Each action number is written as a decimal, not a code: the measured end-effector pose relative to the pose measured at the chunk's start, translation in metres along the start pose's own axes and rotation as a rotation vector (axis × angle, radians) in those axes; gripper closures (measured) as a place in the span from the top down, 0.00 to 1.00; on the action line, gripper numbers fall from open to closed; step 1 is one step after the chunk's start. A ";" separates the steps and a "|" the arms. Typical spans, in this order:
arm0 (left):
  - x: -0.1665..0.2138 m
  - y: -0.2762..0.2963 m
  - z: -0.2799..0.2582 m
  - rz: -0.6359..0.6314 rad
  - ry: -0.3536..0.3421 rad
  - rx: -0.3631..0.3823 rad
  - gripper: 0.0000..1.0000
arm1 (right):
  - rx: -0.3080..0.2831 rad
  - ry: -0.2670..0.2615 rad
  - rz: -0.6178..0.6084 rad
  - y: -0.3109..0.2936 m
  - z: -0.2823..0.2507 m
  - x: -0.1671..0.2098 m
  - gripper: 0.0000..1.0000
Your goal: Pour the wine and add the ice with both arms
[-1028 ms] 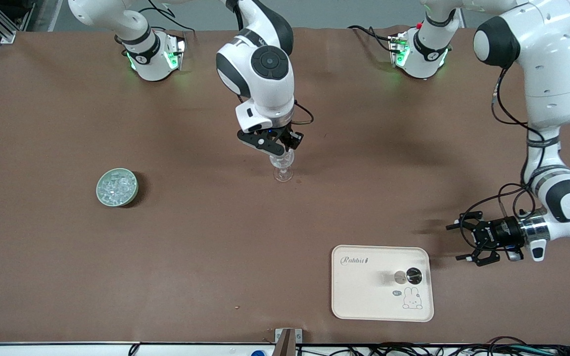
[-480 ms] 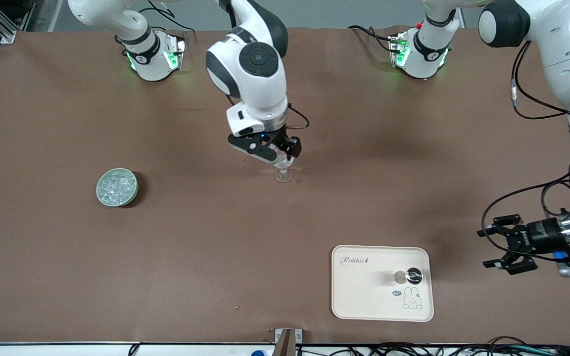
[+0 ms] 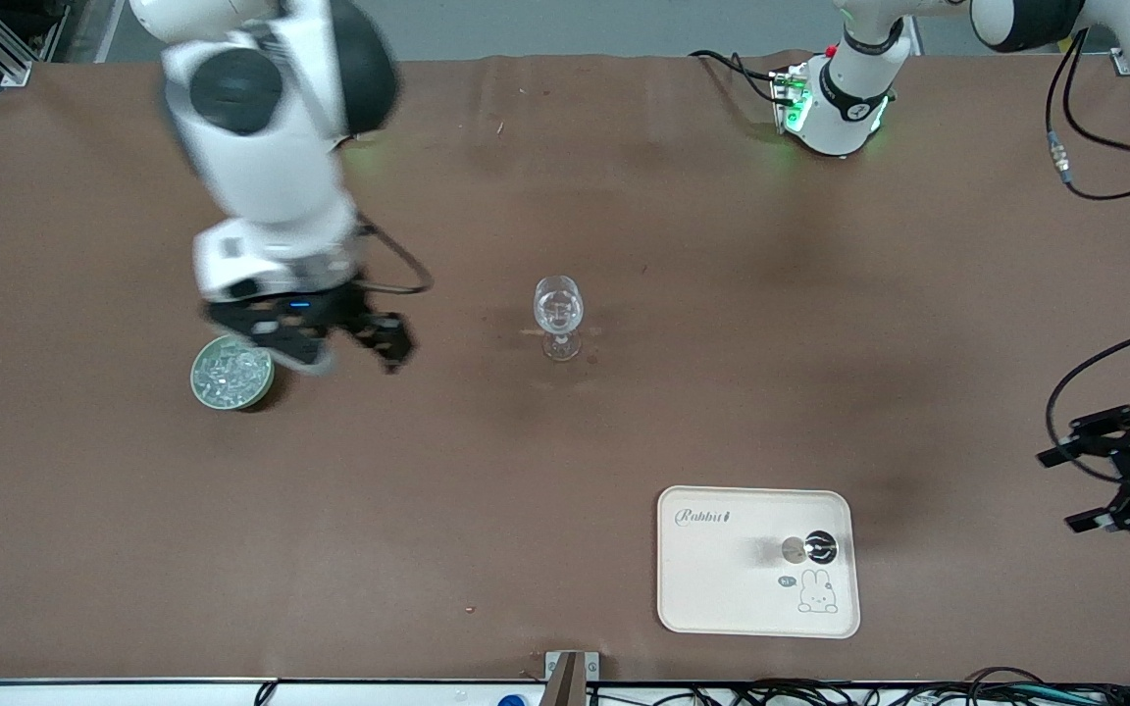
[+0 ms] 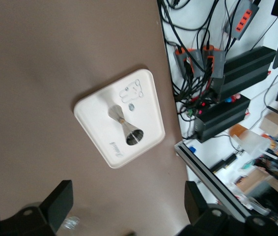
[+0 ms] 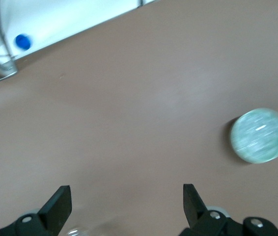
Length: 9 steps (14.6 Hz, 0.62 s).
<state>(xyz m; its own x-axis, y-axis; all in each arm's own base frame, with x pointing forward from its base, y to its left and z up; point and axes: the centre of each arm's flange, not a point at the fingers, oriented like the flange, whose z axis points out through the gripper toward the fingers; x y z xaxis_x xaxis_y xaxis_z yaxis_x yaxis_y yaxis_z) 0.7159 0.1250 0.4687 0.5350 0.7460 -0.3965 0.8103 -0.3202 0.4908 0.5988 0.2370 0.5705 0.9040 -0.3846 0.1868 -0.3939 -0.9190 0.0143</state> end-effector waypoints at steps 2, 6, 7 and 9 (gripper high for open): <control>-0.036 0.015 -0.021 0.169 0.066 0.105 1.00 | -0.021 -0.005 -0.023 0.077 -0.021 0.045 1.00; -0.117 0.039 -0.026 0.564 0.110 0.336 1.00 | -0.049 -0.038 -0.129 0.204 -0.049 0.092 1.00; -0.132 0.041 -0.029 0.650 0.118 0.387 1.00 | -0.046 -0.058 -0.153 0.225 -0.055 0.094 1.00; -0.160 0.041 -0.037 0.786 0.131 0.462 1.00 | 0.004 -0.106 -0.193 0.256 -0.068 0.091 1.00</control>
<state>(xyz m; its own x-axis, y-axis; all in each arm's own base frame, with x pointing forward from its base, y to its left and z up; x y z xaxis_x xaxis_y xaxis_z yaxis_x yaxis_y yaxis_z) 0.6548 0.0143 0.5815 0.9637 0.2658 0.0248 0.2548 -0.9434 0.2121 0.5688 -0.0274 0.6581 0.9751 -0.2081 0.0768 -0.2113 -0.9767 0.0362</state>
